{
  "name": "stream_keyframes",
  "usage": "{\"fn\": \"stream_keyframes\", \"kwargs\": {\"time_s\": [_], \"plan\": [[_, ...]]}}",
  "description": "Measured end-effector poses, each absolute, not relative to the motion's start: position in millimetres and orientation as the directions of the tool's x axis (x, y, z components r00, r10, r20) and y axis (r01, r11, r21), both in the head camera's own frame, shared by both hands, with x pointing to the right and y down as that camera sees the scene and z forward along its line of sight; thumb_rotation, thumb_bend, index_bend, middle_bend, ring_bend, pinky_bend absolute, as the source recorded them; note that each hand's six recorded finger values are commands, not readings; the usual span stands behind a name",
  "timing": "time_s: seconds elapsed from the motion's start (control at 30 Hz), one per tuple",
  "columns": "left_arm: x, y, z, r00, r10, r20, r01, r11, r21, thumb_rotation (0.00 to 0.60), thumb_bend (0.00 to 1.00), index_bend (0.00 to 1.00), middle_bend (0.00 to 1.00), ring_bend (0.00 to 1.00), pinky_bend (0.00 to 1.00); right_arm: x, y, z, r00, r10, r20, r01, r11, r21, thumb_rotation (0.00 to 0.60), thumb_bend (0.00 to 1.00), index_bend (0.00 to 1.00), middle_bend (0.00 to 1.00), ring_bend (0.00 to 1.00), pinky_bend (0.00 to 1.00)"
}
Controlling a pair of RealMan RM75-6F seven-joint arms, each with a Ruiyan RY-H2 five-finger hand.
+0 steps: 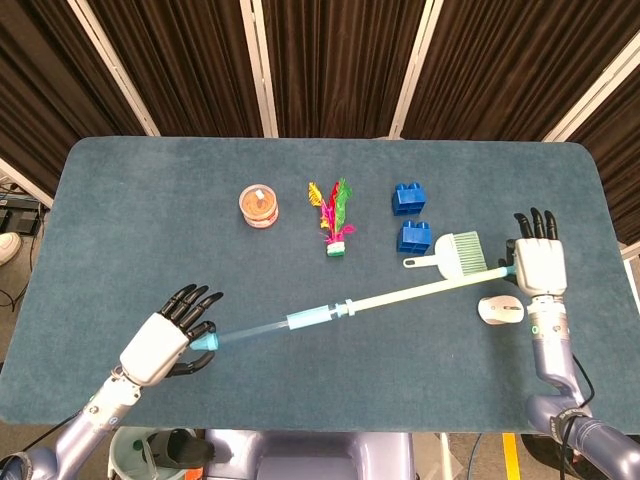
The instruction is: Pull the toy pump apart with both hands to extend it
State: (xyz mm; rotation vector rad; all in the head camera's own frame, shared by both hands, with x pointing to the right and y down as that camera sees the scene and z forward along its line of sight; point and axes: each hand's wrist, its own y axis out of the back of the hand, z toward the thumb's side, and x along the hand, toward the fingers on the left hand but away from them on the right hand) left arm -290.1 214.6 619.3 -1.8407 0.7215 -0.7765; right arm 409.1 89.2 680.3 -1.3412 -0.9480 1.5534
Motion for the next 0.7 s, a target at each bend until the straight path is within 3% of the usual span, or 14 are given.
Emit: {"fn": "stream_keyframes", "kwargs": {"time_s": [0.17,0.27,0.3,0.37,0.53,0.7], "plan": [[-287.9,205.5,626.6,0.606,-0.772,0.19,-0.146,-0.343,-0.928,0.6,0.17,0.1,0.09,0.05,0.12,409.2,93.5,682.3,-0.055,0.934,-0.352,-0.129,-0.356,-0.925,0.6,0.35,0.35,0.08,0.0,0.0],[-286.3,196.8,634.0,0.596,-0.781,0.184,-0.141,-0.328,-0.934,0.6,0.13,0.01,0.09,0.05,0.12,411.3,96.9,685.7,-0.057,0.925,-0.375,-0.136,-0.379,-0.915,0.6,0.33,0.09,0.01,0.0,0.0],[-286.1,191.7,637.7,0.589,-0.787,0.182,-0.138,-0.32,-0.937,0.6,0.12,0.0,0.09,0.05,0.12,412.1,97.8,687.0,-0.058,0.921,-0.384,-0.136,-0.388,-0.911,0.6,0.33,0.05,0.01,0.0,0.0],[-287.0,182.6,644.2,0.573,-0.799,0.18,-0.132,-0.307,-0.942,0.6,0.12,0.0,0.09,0.05,0.12,414.8,99.6,690.5,-0.066,0.909,-0.412,-0.126,-0.418,-0.9,0.6,0.3,0.0,0.0,0.0,0.0],[-294.8,156.8,657.2,0.52,-0.837,0.171,-0.125,-0.273,-0.954,0.6,0.12,0.0,0.07,0.05,0.12,424.8,103.7,694.8,-0.096,0.876,-0.473,-0.134,-0.482,-0.866,0.6,0.14,0.0,0.0,0.0,0.0],[-305.4,151.0,652.6,0.498,-0.854,0.153,-0.131,-0.249,-0.96,0.6,0.11,0.0,0.04,0.04,0.12,434.1,110.9,689.6,-0.129,0.864,-0.486,-0.226,-0.503,-0.834,0.6,0.0,0.0,0.0,0.0,0.0]]}}
